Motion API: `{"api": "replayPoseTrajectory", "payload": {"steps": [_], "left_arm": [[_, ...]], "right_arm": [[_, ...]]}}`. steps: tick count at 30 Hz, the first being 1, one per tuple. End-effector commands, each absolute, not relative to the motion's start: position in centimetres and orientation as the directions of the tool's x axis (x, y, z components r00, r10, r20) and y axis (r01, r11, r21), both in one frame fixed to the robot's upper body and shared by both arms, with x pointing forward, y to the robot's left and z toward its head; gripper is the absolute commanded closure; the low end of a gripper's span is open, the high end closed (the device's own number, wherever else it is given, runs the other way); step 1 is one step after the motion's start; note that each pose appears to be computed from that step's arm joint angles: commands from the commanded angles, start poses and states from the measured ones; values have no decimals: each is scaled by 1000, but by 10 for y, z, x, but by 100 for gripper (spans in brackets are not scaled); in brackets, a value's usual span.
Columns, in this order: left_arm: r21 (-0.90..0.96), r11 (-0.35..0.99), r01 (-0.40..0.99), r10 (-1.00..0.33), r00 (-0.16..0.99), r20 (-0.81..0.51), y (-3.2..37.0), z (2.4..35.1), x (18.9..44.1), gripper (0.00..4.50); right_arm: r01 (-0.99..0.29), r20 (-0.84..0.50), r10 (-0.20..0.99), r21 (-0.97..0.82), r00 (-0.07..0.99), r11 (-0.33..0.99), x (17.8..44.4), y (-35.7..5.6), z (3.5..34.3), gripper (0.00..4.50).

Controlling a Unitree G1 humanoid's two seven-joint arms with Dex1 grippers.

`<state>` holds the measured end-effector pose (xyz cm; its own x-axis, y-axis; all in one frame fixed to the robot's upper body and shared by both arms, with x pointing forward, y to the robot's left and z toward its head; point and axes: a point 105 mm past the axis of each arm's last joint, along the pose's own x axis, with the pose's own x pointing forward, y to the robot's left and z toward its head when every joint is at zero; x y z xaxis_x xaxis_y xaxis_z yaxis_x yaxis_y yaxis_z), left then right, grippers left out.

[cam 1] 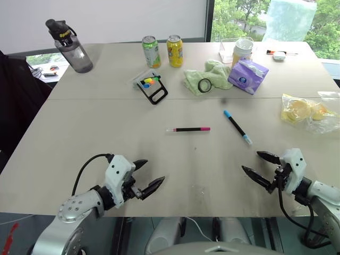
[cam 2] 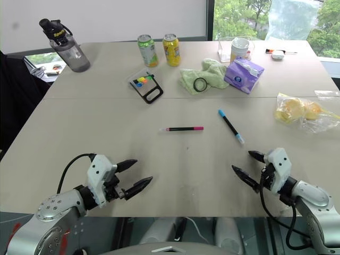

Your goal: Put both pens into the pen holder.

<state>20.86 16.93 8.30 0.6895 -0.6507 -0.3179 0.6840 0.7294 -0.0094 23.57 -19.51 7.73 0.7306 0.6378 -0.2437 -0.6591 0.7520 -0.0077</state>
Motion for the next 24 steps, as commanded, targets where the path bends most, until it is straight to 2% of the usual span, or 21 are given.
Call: {"api": "replayPoseTrajectory", "payload": {"steps": [1, 19, 24], "left_arm": [[26, 709, 704, -667, 683, -297, 166, 89, 209, 0], [28, 694, 719, -683, 671, -287, 166, 91, 214, 0], [36, 688, 725, -687, 666, -290, 166, 92, 216, 0]], "right_arm": [[-668, -232, 642, -54, 731, 742, 236, -198, 85, 2], [-640, -212, 615, -72, 759, 765, 241, -201, 86, 2], [-586, -203, 559, -112, 804, 802, 257, -205, 89, 2]]}}
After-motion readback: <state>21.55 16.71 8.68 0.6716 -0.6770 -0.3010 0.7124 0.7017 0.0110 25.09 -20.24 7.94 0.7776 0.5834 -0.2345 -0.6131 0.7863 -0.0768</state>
